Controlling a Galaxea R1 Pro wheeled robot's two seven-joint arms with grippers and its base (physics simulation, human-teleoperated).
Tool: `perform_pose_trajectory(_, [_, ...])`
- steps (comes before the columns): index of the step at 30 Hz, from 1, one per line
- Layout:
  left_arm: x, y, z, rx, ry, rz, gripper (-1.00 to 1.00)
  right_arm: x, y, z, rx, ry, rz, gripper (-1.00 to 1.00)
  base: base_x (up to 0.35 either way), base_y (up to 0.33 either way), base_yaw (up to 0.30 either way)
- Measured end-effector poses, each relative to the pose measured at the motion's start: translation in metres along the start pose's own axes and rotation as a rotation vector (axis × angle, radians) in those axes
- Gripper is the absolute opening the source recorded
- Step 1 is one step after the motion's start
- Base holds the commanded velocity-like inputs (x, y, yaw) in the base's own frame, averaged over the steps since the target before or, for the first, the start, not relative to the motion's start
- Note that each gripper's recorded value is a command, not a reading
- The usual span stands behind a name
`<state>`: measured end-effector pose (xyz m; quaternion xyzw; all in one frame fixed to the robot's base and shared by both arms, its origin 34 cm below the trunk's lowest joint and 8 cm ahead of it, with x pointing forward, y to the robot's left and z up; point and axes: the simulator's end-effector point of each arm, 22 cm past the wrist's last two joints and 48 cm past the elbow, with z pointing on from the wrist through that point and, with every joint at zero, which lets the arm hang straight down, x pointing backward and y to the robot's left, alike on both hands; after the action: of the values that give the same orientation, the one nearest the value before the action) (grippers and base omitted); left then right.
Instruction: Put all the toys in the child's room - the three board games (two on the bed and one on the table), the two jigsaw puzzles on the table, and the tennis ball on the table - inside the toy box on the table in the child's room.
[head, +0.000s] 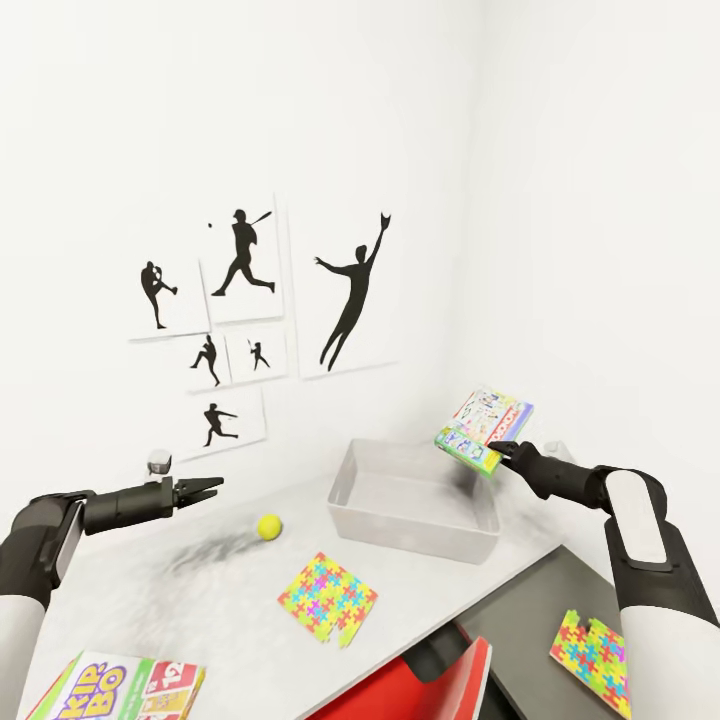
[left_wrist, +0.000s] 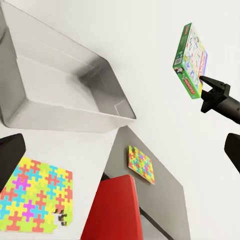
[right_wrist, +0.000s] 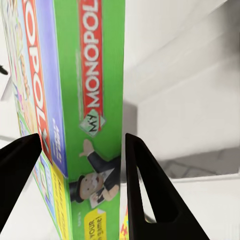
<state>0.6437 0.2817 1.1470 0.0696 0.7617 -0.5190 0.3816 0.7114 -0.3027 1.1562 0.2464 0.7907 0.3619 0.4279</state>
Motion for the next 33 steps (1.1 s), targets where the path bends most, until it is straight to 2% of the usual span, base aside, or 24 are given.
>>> perform_pose_trajectory(15, [0.0001, 0.0004, -0.0001, -0.002, 0.001, 0.001, 1.0, 0.0008, -0.0011, 0.0012, 0.001, 0.001, 0.004, -1.0, 0.079, 0.006, 0.0])
perform_pose_trajectory(33, [0.0003, 0.0004, 0.0002, -0.001, 0.002, 0.002, 1.0, 0.0031, -0.0006, 0.0024, 0.001, 0.007, 0.005, -1.0, 0.005, 0.0, 0.0])
